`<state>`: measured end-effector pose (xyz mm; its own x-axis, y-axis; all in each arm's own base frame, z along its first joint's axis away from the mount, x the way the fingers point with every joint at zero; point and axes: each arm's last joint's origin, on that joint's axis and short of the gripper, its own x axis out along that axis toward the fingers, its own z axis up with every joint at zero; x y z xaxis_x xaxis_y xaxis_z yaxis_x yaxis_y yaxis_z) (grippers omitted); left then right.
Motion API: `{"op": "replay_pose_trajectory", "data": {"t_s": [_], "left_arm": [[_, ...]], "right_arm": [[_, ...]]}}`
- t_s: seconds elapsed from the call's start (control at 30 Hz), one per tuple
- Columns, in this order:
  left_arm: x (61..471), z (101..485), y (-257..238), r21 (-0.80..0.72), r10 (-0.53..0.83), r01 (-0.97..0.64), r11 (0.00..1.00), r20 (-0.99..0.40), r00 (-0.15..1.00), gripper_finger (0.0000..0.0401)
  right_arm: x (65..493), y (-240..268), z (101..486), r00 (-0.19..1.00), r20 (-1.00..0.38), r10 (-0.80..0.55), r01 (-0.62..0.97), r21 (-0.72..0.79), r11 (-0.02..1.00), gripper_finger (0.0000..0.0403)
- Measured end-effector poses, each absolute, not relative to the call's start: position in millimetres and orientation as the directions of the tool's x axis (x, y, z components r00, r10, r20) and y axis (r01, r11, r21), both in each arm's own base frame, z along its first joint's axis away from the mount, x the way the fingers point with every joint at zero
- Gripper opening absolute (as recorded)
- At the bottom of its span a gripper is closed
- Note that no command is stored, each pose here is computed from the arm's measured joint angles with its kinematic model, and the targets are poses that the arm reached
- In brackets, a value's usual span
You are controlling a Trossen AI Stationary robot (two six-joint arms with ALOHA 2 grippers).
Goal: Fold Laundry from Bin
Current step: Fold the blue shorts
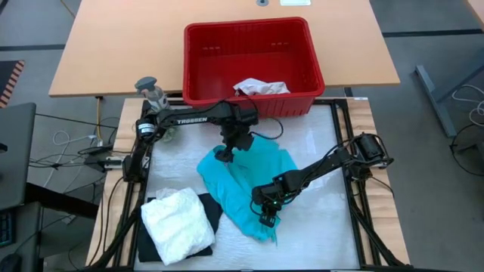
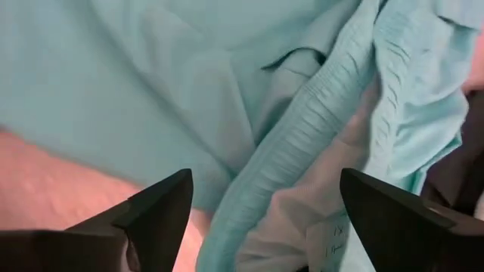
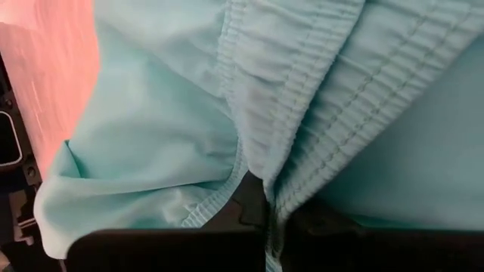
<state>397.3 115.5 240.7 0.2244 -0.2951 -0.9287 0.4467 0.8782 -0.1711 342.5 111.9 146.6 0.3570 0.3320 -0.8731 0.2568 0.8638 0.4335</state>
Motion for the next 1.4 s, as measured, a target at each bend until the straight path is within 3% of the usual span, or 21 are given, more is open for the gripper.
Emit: {"op": "replay_pose_trajectory", "data": {"t_s": [0.23,0.43,0.53,0.77,0.93,1.1,1.2,1.4], "left_arm": [[394.2,231.8,126.5,-0.224,-0.363,0.496,0.839,-0.91,0.203,0.0323],[401.6,194.9,130.3,-0.242,-0.315,0.471,0.849,-0.946,0.082,0.0323],[402.7,180.8,129.9,-0.299,-0.354,0.457,0.838,-0.934,0.039,0.0323],[394.9,185.8,134.3,-0.349,-0.386,0.442,0.826,-0.923,-0.007,0.0323],[400.2,202.2,137.6,-0.38,-0.458,0.443,0.812,-0.885,0.081,0.0323],[396.1,207.8,133.4,-0.422,-0.482,0.44,0.793,-0.876,0.029,0.0323],[397.7,216.9,132.8,-0.452,-0.521,0.422,0.786,-0.852,0.057,0.0323],[408.2,221.2,114.8,-0.343,-0.401,0.456,0.821,-0.916,0.033,0.0323]], "right_arm": [[343.2,109.7,146.6,0.359,-0.873,0.33,0.24,0.428,0.871,0.0032],[343.5,109.7,146.7,0.361,-0.872,0.331,0.224,0.426,0.877,0.0032],[343.6,109.7,146.6,0.363,-0.871,0.331,0.217,0.425,0.879,0.0032],[343.7,109.8,146.7,0.363,-0.87,0.332,0.178,0.415,0.892,0.0032],[343.8,109.8,146.7,0.364,-0.87,0.332,0.157,0.408,0.899,0.0032],[343.7,109.9,146.7,0.364,-0.87,0.331,0.136,0.402,0.906,0.0032],[343.7,109.8,146.6,0.365,-0.871,0.329,0.133,0.399,0.907,0.0032],[343.8,109.8,146.6,0.366,-0.871,0.327,0.134,0.397,0.908,0.0032]]}}
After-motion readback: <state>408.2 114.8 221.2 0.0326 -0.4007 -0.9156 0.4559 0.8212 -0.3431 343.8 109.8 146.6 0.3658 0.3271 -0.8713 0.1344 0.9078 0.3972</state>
